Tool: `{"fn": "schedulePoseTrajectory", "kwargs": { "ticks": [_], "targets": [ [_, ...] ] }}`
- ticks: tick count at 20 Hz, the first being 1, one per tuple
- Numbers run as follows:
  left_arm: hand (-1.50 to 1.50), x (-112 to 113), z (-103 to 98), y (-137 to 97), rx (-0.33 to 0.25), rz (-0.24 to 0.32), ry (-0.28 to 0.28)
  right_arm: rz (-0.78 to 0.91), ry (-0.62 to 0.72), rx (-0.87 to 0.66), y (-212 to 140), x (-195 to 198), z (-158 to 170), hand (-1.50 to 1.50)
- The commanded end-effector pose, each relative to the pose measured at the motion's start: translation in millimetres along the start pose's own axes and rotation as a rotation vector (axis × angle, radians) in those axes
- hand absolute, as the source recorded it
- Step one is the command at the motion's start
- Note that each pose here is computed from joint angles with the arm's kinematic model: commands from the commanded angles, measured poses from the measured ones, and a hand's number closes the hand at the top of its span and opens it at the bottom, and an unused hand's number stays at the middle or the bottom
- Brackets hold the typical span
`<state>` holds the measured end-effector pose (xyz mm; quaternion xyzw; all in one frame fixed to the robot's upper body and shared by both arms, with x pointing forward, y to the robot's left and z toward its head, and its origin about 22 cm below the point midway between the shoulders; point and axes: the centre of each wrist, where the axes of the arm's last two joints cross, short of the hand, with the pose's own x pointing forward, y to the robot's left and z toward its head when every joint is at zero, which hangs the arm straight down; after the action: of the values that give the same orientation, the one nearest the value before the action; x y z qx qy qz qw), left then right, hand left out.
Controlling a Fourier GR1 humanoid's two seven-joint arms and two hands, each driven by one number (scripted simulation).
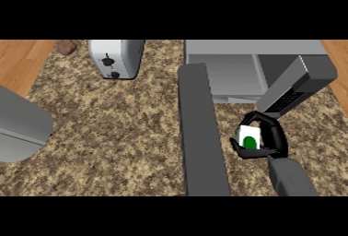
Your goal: Pick up the milk, place it into the microwave and close the microwave
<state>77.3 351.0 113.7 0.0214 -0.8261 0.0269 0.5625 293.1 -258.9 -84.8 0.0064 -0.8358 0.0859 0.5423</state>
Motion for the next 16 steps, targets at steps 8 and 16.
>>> {"fn": "schedulePoseTrajectory", "kwargs": {
  "ticks": [8,16],
  "targets": [
    [-1.50,-13,6,12,-0.006,0.009,0.006,0.125,-0.019,-0.046,19,32,-76,1.50],
    [-1.50,-13,2,2,0.006,0.009,0.020,0.327,0.037,-0.005,50,43,-143,1.50]
  ]
}}
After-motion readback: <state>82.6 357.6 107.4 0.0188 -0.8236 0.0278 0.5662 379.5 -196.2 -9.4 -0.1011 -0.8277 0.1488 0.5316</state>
